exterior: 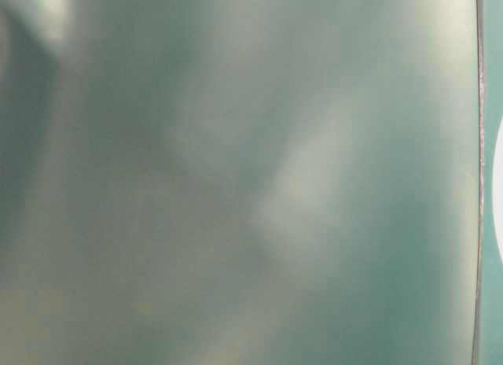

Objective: Scoop the yellow hexagonal prism block from the bowl with a spoon using the right arm.
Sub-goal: 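Move the right gripper toward the red spoon handle on the rest, then close the right gripper on the red spoon handle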

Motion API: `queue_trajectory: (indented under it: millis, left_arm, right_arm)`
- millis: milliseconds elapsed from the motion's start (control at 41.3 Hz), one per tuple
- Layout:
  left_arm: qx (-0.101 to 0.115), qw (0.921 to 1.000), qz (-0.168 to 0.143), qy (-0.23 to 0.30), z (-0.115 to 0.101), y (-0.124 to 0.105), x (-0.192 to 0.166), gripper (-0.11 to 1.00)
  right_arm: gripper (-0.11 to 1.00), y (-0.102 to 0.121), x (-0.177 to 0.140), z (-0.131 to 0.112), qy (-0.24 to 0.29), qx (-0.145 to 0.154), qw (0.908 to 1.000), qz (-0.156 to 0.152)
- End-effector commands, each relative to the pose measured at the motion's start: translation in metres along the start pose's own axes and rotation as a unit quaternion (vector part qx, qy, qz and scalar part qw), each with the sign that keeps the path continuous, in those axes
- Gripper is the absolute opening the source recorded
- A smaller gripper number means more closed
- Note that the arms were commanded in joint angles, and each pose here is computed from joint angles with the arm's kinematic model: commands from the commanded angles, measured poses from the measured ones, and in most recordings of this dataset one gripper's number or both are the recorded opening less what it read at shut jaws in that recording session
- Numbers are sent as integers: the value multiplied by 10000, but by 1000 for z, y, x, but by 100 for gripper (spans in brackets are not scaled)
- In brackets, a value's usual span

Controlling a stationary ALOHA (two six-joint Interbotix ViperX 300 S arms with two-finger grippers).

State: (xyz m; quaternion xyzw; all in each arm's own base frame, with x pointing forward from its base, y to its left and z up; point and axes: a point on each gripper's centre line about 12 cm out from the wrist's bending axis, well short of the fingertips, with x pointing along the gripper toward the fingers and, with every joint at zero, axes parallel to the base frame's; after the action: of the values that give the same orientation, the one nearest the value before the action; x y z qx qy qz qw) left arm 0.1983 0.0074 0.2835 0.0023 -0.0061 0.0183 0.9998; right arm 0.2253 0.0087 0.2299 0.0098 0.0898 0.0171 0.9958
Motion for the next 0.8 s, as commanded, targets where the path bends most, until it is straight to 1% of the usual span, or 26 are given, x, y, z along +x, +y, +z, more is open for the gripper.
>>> queue_trajectory:
  millis: [0,145,242,436,557,775]
  left_arm:
    - [-7,10000,8,-69,5,0,2,1]
    - [15,10000,4,-46,4,0,2,1]
    - [30,10000,1,-54,5,0,2,1]
    - [30,10000,1,-38,4,0,2,0]
    - [38,10000,1,-23,4,0,3,1]
    - [53,10000,1,-23,4,0,3,1]
  right_arm:
    - [56,4,6,-5,-20,37,10000,81]
    - [56,11,14,-27,70,75,9997,199]
    - [56,16,18,-43,139,156,9995,253]
    - [56,30,19,-66,74,265,9987,423]
    - [56,34,18,-80,157,379,9984,376]
    - [56,40,22,-103,405,402,9979,296]
